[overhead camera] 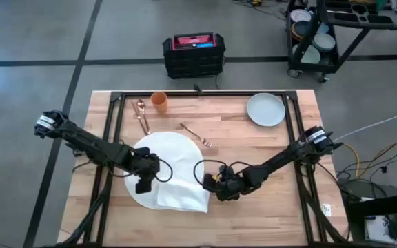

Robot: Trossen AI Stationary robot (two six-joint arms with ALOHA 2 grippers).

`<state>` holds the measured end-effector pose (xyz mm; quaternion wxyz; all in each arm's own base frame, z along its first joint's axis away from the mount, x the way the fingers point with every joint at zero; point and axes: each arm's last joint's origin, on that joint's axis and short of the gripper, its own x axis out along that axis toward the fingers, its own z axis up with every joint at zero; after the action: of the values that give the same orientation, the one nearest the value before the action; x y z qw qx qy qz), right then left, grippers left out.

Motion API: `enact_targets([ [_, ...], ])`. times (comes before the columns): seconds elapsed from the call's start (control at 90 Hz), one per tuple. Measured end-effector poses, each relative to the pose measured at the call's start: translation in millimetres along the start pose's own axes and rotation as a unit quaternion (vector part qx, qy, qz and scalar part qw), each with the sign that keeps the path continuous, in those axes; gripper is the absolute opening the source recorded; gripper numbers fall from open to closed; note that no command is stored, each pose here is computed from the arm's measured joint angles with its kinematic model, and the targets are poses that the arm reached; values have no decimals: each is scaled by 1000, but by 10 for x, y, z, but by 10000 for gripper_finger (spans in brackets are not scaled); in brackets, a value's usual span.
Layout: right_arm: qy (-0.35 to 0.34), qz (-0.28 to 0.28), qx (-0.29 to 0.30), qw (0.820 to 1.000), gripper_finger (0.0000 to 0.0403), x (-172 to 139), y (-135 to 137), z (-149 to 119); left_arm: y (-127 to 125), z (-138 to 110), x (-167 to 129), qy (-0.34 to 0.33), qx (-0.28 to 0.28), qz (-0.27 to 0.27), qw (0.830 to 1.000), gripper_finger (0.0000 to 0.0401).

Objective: Set table place
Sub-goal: Fold the white napkin

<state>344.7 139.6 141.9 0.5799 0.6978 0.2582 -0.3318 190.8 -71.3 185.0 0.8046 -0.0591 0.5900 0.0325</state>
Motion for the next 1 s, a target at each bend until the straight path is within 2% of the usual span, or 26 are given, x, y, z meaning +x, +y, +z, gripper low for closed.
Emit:
enact_targets([
  [0.233,-3,6,4,1000,226,16,17,18,-2,4,1,-2,2,-1,1000,228],
  [0.489,8,18,14,1000,219,16,45,2,-3,6,1,-3,2,-1,1000,237],
  [0.767,15,13,13,1000,225,18,46,6,0,8,1,-4,1,0,1000,225],
  [1.0,25,5,2,1000,223,21,43,11,0,9,0,-5,1,-1,1000,235],
])
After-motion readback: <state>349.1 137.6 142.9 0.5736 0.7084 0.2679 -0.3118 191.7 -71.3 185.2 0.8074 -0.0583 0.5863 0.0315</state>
